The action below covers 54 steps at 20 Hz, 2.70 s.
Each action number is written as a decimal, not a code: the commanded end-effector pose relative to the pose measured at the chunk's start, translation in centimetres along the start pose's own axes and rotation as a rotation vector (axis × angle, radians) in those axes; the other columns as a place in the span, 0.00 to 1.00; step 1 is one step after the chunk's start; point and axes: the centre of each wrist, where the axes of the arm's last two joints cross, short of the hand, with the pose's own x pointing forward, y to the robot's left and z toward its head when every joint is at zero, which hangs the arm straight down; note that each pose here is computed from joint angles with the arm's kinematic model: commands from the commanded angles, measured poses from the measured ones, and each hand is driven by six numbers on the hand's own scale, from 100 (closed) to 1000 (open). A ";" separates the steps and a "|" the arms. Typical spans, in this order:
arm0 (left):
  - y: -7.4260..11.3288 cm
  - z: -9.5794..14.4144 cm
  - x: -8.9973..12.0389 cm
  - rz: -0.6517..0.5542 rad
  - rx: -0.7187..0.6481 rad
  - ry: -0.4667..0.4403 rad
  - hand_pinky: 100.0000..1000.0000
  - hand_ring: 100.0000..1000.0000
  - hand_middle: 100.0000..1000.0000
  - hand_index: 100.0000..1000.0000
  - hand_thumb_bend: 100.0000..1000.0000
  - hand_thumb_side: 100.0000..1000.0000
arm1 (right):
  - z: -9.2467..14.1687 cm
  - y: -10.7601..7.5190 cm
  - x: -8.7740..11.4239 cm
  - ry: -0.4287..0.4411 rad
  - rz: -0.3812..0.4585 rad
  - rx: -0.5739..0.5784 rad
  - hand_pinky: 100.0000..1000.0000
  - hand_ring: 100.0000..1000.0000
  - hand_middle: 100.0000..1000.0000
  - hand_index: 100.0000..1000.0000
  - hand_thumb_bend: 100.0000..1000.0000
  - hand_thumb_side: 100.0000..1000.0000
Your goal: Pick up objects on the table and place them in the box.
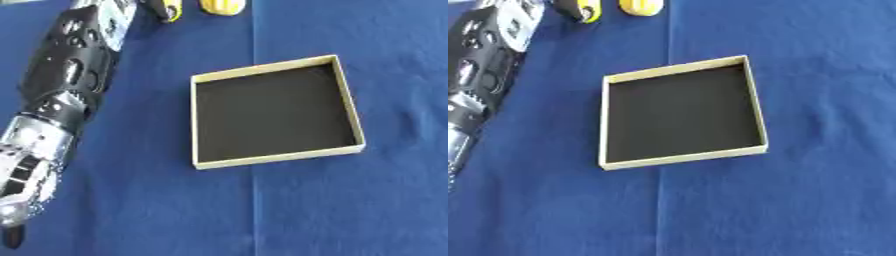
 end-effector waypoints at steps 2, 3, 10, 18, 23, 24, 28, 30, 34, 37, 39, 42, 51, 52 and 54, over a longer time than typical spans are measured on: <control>1.0 0.0 -0.4 0.007 0.017 0.026 0.90 0.91 0.81 0.97 0.23 0.00 | -0.5 -0.3 0.7 -0.025 0.002 -0.008 0.77 0.87 0.71 0.76 0.00 0.79; 1.0 0.0 -0.4 0.011 0.019 0.028 0.88 0.88 0.78 0.93 0.20 0.00 | -0.5 -0.3 0.7 -0.023 0.001 -0.009 0.77 0.87 0.71 0.76 0.00 0.79; 1.2 0.1 -0.1 0.041 0.072 0.017 0.82 0.75 0.63 0.74 0.00 0.00 | -0.3 -0.3 0.6 -0.002 -0.004 -0.012 0.77 0.87 0.71 0.76 0.00 0.79; 2.7 1.1 1.7 -0.025 0.151 -0.092 0.80 0.68 0.58 0.68 0.00 0.00 | -0.2 -0.4 0.4 0.000 0.000 -0.009 0.77 0.87 0.71 0.76 0.00 0.79; 4.2 3.0 2.3 -0.020 0.167 -0.244 0.80 0.64 0.55 0.60 0.00 0.00 | 0.1 -0.6 0.2 0.012 0.008 -0.009 0.77 0.87 0.71 0.76 0.00 0.78; 4.5 3.6 2.4 -0.019 0.178 -0.283 0.80 0.62 0.53 0.57 0.00 0.00 | 0.2 -0.7 0.1 0.013 0.011 -0.008 0.77 0.87 0.71 0.76 0.00 0.78; 4.8 7.2 3.3 -0.016 0.210 -0.462 0.78 0.58 0.51 0.53 0.00 0.00 | 0.3 -0.8 0.0 0.015 0.016 -0.009 0.77 0.87 0.71 0.76 0.00 0.78; 4.5 9.8 3.9 -0.030 0.224 -0.562 0.78 0.57 0.49 0.51 0.00 0.00 | 0.4 -0.8 -0.1 0.013 0.015 -0.009 0.77 0.86 0.71 0.76 0.00 0.78; 3.5 15.7 5.1 -0.074 0.235 -0.741 0.77 0.57 0.48 0.51 0.00 0.00 | 0.4 -0.9 -0.1 0.008 0.012 -0.014 0.77 0.86 0.71 0.76 0.00 0.78; 2.6 19.7 5.8 -0.101 0.216 -0.863 0.77 0.57 0.49 0.52 0.00 0.00 | 0.5 -0.9 -0.2 0.009 0.012 -0.021 0.77 0.86 0.71 0.76 0.00 0.78; 1.7 20.8 6.1 -0.105 0.182 -0.929 0.77 0.57 0.48 0.52 0.00 0.00 | 0.5 -0.9 -0.2 0.013 0.010 -0.025 0.77 0.86 0.71 0.76 0.00 0.78; 0.3 21.2 6.5 -0.097 0.137 -0.983 0.78 0.57 0.48 0.51 0.00 0.00 | 0.6 -0.8 -0.2 0.017 0.004 -0.024 0.77 0.86 0.71 0.76 0.00 0.78; -2.6 21.7 7.2 -0.054 0.072 -1.005 0.79 0.56 0.48 0.50 0.00 0.00 | 1.0 -0.5 -0.4 0.034 0.000 -0.022 0.77 0.87 0.71 0.76 0.00 0.79; -2.8 21.7 7.3 -0.053 0.067 -1.007 0.79 0.56 0.48 0.51 0.00 0.00 | 1.0 -0.4 -0.4 0.035 -0.001 -0.021 0.77 0.87 0.71 0.76 0.00 0.79; -3.4 21.9 7.6 -0.057 0.054 -1.002 0.79 0.57 0.49 0.52 0.00 0.00 | 1.0 -0.4 -0.4 0.036 -0.004 -0.020 0.77 0.87 0.71 0.76 0.00 0.79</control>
